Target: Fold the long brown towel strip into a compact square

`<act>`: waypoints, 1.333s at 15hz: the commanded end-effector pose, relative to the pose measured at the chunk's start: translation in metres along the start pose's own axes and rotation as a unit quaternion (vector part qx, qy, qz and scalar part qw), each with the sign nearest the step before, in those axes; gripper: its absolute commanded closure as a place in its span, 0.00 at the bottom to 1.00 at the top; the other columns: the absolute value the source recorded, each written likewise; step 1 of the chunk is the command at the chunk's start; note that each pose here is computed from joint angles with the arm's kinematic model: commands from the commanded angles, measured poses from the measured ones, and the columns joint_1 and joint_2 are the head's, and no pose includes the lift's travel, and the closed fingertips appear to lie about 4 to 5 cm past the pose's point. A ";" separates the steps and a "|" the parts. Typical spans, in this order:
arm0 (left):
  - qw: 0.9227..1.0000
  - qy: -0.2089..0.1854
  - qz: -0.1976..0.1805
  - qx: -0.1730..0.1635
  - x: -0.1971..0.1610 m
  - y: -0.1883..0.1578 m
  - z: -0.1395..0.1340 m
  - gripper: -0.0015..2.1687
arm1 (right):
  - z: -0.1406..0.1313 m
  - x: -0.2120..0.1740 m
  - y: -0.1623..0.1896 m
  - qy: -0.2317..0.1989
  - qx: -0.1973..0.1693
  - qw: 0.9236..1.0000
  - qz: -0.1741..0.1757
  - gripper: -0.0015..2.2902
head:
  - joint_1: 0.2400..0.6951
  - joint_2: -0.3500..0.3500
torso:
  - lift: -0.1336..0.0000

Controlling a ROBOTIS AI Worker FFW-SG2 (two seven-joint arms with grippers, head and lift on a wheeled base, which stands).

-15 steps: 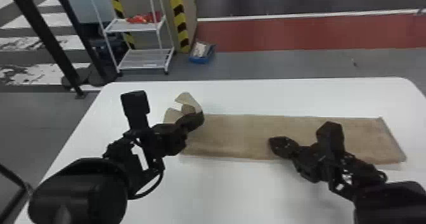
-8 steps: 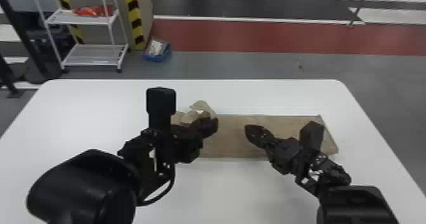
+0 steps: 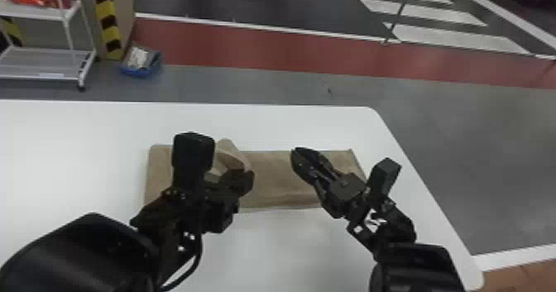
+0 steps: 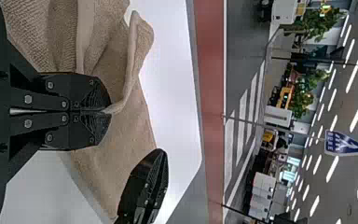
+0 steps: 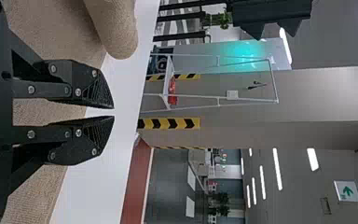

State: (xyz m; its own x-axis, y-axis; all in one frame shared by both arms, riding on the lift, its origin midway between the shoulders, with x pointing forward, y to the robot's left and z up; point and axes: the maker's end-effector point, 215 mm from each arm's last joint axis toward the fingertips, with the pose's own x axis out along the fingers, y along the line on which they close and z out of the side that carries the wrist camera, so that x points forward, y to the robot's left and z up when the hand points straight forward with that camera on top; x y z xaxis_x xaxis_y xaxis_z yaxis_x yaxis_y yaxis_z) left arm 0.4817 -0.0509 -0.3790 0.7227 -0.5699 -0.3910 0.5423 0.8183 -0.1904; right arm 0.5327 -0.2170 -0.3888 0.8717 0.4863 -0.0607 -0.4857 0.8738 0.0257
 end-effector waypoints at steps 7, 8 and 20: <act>0.994 0.058 -0.089 0.033 0.025 -0.055 -0.062 0.02 | 0.042 -0.013 -0.025 -0.083 -0.013 0.994 -0.075 0.03 | 1.00 0.00 | 0.07; 0.994 0.053 -0.084 0.035 0.026 -0.050 -0.060 0.02 | 0.044 -0.017 -0.032 -0.089 -0.006 0.992 -0.091 0.04 | 1.00 0.00 | 0.07; 0.998 -0.049 0.028 -0.012 -0.045 0.102 -0.013 0.02 | 0.017 -0.040 -0.067 -0.009 0.134 0.975 -0.180 0.06 | 1.00 0.08 | 0.07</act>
State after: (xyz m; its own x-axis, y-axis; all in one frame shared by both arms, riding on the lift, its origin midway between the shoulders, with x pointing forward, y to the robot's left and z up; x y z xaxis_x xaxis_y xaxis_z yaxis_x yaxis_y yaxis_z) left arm 0.4957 0.0407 -0.3920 0.7703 -0.5555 -0.3133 0.5190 0.8315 -0.1983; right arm 0.5328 -0.2908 -0.3574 0.9886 0.1465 -0.0332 -0.1350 0.9633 0.2321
